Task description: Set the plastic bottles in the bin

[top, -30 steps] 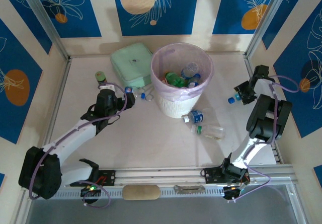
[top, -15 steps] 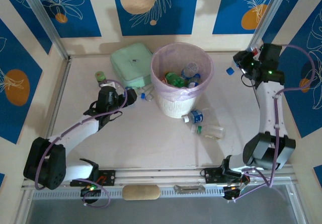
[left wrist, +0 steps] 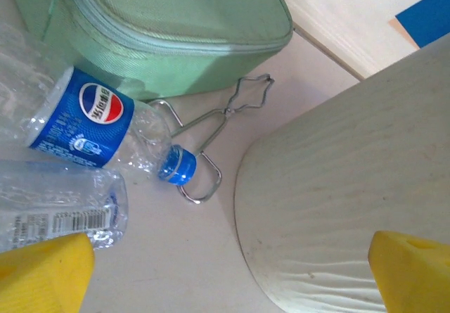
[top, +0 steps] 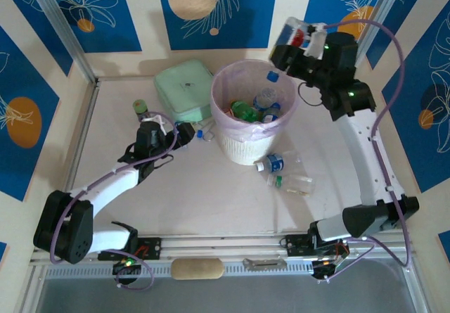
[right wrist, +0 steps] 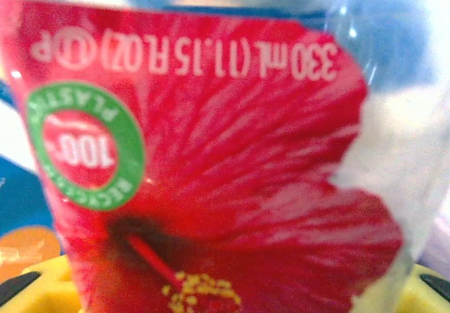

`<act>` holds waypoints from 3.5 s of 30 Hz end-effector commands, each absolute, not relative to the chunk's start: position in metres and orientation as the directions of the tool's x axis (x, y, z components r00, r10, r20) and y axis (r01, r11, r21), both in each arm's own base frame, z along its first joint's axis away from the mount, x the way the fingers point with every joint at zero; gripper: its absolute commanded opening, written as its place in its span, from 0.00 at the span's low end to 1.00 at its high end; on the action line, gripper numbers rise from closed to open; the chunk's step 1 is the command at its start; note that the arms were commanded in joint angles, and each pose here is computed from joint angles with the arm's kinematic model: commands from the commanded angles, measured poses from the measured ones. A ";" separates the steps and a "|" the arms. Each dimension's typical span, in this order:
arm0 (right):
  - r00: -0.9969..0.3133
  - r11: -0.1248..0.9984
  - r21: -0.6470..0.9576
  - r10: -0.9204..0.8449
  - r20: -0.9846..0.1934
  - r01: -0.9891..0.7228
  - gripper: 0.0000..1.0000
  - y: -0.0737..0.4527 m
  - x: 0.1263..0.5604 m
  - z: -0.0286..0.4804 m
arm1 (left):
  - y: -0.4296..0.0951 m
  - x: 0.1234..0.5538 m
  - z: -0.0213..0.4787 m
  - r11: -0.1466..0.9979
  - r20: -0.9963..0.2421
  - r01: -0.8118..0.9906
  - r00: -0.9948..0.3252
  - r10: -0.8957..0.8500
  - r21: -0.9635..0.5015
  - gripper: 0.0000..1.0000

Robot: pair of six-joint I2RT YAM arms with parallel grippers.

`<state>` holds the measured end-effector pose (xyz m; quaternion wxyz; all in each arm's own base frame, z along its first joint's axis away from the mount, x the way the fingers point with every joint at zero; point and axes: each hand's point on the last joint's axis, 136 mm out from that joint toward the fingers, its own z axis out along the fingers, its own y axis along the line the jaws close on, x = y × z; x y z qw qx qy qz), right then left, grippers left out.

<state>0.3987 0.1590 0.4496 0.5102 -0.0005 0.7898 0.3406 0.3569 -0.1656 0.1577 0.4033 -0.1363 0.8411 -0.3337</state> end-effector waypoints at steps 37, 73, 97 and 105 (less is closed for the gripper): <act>-0.713 0.891 0.294 -0.045 -0.700 -0.346 0.78 0.243 0.400 0.298 | -0.162 0.330 0.166 0.772 -0.650 0.118 -0.627 -0.429 -0.624 1.00; -0.450 0.845 0.534 0.483 -0.752 0.014 0.99 0.052 0.309 0.335 | -0.087 0.428 0.149 0.899 -0.697 0.014 -0.637 -0.329 -0.438 1.00; -0.394 0.737 0.650 0.661 -0.638 0.184 0.99 0.006 0.300 0.289 | -0.096 0.404 0.074 0.905 -0.528 -0.010 -0.810 -0.257 -0.425 1.00; -0.399 0.719 0.670 0.677 -0.618 0.184 0.99 0.008 0.303 0.284 | -0.103 0.374 0.074 0.887 -0.478 -0.027 -0.835 -0.274 -0.461 1.00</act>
